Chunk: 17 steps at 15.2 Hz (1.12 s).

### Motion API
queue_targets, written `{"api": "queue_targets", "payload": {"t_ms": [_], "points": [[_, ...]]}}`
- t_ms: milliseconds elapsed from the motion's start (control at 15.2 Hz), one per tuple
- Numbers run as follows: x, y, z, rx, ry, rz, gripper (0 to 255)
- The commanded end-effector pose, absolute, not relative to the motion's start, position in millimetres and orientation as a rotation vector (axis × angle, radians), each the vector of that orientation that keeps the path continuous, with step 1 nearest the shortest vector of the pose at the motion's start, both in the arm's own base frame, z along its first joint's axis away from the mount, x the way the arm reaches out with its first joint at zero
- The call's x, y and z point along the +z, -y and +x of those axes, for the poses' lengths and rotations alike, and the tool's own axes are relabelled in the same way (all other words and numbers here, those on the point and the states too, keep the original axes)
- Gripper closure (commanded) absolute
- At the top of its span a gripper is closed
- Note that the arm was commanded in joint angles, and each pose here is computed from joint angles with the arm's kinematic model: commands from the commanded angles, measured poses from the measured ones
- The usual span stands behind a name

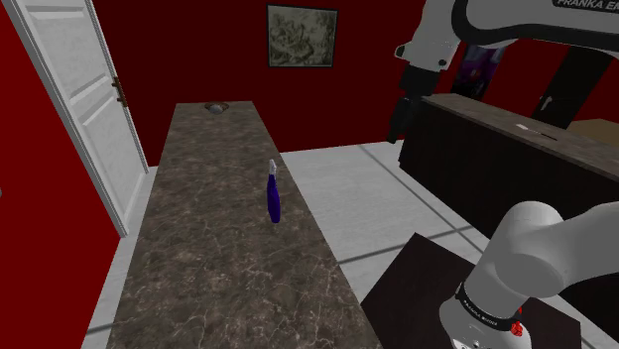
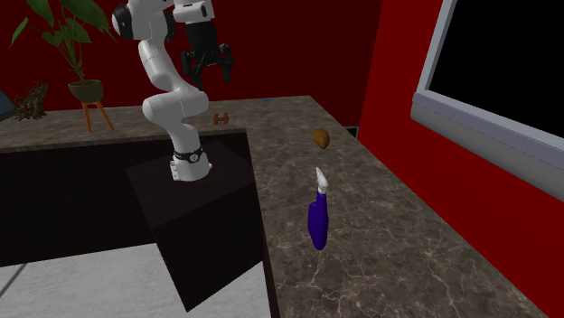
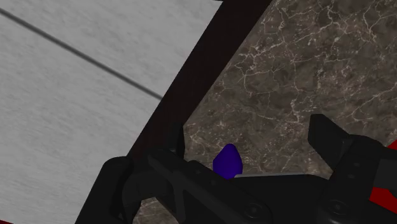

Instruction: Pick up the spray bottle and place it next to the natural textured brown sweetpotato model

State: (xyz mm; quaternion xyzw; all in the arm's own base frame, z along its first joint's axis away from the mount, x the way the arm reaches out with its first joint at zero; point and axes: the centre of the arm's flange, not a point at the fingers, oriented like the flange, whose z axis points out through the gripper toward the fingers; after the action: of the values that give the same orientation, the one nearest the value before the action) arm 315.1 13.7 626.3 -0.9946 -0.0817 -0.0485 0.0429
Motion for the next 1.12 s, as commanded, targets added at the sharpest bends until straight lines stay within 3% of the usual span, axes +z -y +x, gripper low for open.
{"api": "queue_targets", "payload": {"t_ms": [0,1056], "points": [[626,-14,315,-0.148,0.25,-3.042,0],[477,-109,424,-0.343,0.078,-3.137,0]]}}
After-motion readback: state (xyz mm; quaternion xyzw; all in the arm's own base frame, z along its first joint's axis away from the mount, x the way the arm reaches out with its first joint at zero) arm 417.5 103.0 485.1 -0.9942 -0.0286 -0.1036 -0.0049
